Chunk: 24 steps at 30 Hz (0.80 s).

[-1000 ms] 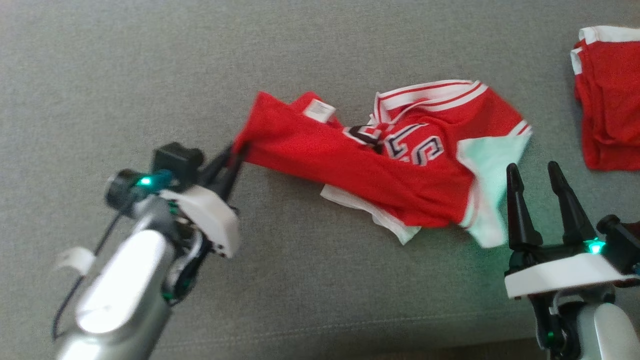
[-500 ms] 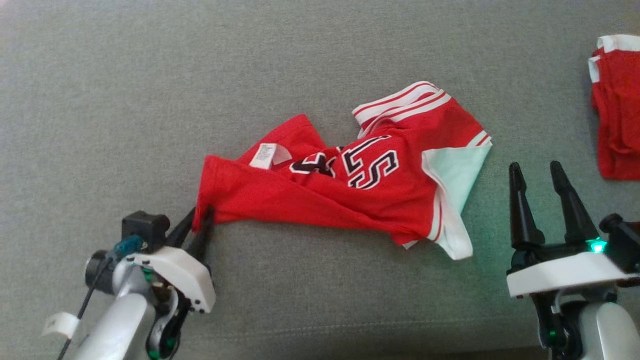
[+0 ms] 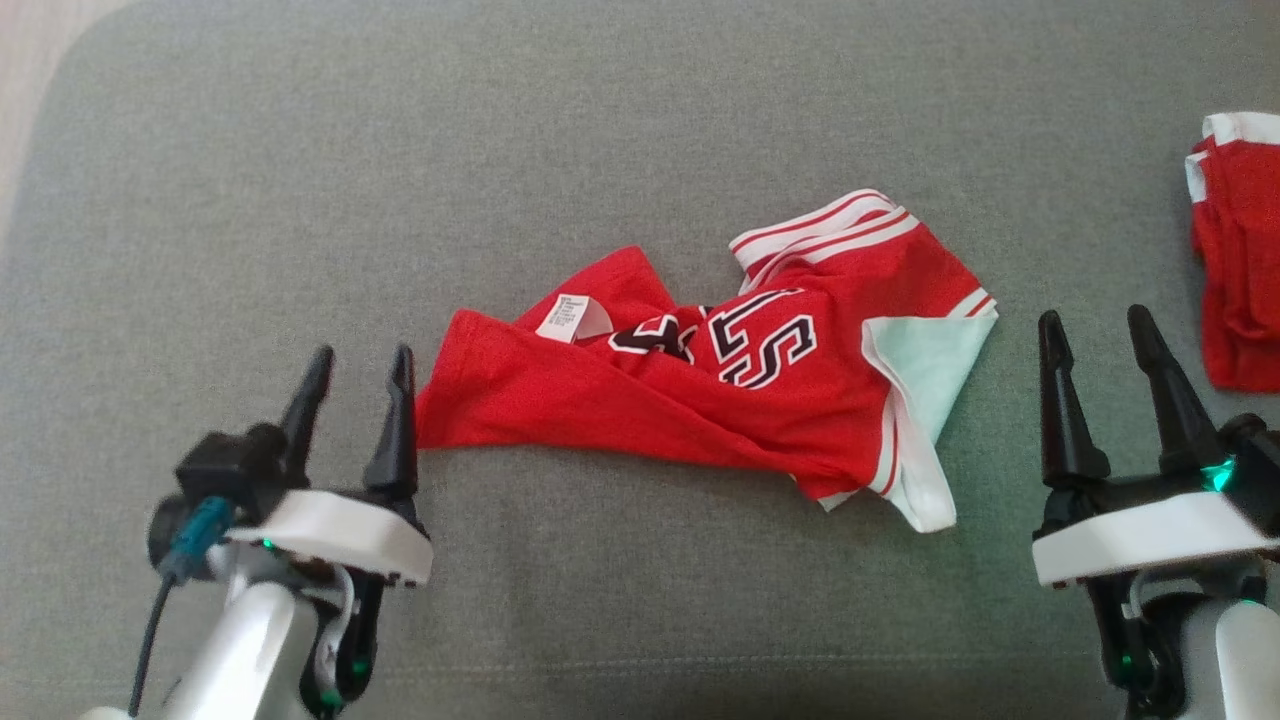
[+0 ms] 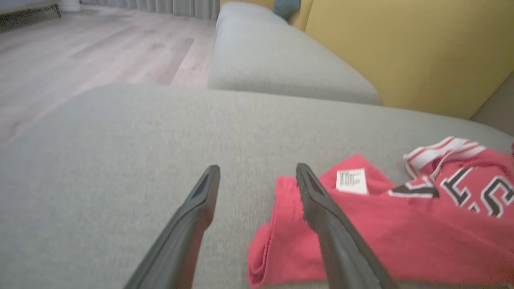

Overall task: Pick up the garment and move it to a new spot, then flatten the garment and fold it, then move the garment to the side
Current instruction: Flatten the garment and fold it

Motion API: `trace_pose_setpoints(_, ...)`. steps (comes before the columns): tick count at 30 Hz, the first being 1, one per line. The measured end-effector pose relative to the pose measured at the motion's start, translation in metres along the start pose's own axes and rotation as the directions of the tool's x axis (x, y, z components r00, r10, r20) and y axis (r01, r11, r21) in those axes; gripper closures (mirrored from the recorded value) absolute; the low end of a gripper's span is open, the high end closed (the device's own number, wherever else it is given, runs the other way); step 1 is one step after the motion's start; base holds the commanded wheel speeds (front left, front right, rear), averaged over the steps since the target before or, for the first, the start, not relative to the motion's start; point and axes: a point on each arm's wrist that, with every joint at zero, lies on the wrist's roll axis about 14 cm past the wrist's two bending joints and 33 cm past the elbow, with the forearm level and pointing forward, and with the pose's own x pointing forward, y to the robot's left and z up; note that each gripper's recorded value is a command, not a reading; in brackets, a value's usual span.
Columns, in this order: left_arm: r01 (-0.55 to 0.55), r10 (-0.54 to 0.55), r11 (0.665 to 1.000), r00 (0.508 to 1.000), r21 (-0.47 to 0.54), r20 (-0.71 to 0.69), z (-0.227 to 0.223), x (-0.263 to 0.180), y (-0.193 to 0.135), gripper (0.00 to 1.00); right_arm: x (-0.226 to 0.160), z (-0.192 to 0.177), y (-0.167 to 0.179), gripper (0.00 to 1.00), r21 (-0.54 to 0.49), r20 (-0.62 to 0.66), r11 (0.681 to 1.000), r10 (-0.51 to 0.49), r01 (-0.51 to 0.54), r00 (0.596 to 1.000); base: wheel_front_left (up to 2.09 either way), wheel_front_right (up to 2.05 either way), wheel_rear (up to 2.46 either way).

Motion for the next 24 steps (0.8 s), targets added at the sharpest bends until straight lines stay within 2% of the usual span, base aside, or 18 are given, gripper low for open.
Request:
trace_pose_setpoints(5,-0.02,0.012,0.999,0.986,0.044,0.164,0.051,0.0,-0.002,0.0,-0.004,0.01,0.002,0.0,-0.026,0.017,1.0,0.005,-0.005,1.0,0.0,0.0,0.0)
trace_pose_setpoints(8,-0.029,0.013,0.997,0.976,0.068,0.218,0.066,-0.007,-0.004,0.0,-0.007,0.014,0.003,0.0,-0.029,0.025,1.0,0.005,-0.005,1.0,0.0,0.0,0.0)
trace_pose_setpoints(14,-0.029,0.015,0.997,0.983,0.074,0.185,0.053,-0.022,-0.006,0.0,-0.018,0.011,0.0,0.0,-0.036,0.003,0.999,-0.007,0.007,1.0,0.0,0.0,0.0)
trace_pose_setpoints(24,-0.031,0.017,0.997,0.983,0.074,0.183,0.052,-0.021,-0.006,0.0,-0.018,0.009,0.0,0.0,-0.035,-0.004,0.999,-0.007,0.007,1.0,0.0,0.0,0.0)
